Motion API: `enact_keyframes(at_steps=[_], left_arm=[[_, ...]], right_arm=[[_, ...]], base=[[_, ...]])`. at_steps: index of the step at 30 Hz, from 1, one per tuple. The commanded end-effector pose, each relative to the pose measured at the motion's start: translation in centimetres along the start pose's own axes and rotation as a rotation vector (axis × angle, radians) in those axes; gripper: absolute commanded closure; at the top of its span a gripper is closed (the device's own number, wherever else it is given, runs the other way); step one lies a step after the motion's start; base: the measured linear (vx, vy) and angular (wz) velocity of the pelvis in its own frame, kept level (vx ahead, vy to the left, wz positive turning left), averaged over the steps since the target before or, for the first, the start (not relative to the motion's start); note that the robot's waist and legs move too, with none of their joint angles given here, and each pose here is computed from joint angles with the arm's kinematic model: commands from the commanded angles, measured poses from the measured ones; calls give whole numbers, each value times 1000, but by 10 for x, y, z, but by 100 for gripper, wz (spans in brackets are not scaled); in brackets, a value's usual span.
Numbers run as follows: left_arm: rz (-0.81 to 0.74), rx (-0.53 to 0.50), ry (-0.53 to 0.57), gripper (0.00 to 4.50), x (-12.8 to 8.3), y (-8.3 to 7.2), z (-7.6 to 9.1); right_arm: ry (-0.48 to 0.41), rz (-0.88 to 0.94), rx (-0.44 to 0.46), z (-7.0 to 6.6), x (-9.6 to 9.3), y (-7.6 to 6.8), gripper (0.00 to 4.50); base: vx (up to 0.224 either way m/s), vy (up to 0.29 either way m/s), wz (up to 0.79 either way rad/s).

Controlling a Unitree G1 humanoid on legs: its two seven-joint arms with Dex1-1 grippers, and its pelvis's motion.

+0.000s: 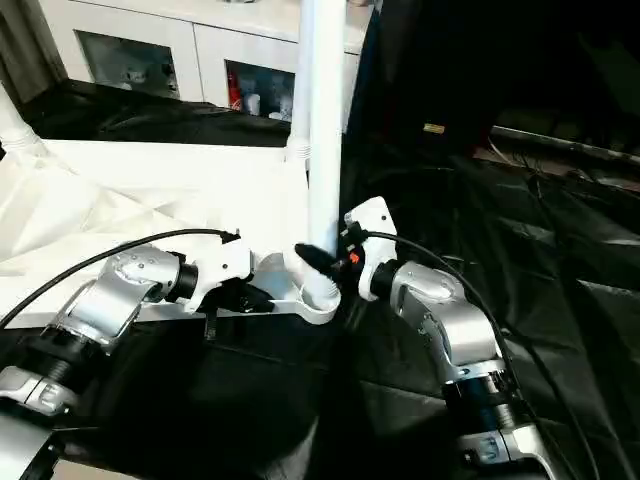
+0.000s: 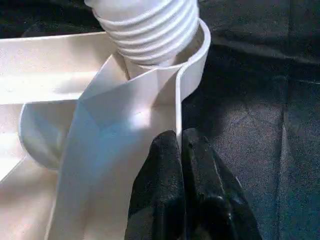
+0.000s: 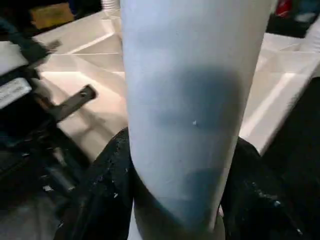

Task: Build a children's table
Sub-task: Insert table leg to table base

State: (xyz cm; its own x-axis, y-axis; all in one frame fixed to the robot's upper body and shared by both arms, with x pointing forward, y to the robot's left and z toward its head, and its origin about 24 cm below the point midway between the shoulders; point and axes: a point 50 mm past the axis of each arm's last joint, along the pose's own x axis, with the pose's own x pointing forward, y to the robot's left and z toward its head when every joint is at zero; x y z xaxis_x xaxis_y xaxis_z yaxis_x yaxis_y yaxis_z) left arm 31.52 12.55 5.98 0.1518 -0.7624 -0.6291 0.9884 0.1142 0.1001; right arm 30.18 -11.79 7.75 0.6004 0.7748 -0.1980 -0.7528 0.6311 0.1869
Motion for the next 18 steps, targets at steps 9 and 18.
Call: enact_keyframes(at_steps=[9,18], left_arm=[[-41,-42,92,450,4,-4,-15],[-39,-36,95,450,1,-3,-16]], right_arm=[[69,0,17,-11,-5,-4,263],[-108,1,166,-11,-3,-6,263]], base=[[0,0,0],[0,0,0]])
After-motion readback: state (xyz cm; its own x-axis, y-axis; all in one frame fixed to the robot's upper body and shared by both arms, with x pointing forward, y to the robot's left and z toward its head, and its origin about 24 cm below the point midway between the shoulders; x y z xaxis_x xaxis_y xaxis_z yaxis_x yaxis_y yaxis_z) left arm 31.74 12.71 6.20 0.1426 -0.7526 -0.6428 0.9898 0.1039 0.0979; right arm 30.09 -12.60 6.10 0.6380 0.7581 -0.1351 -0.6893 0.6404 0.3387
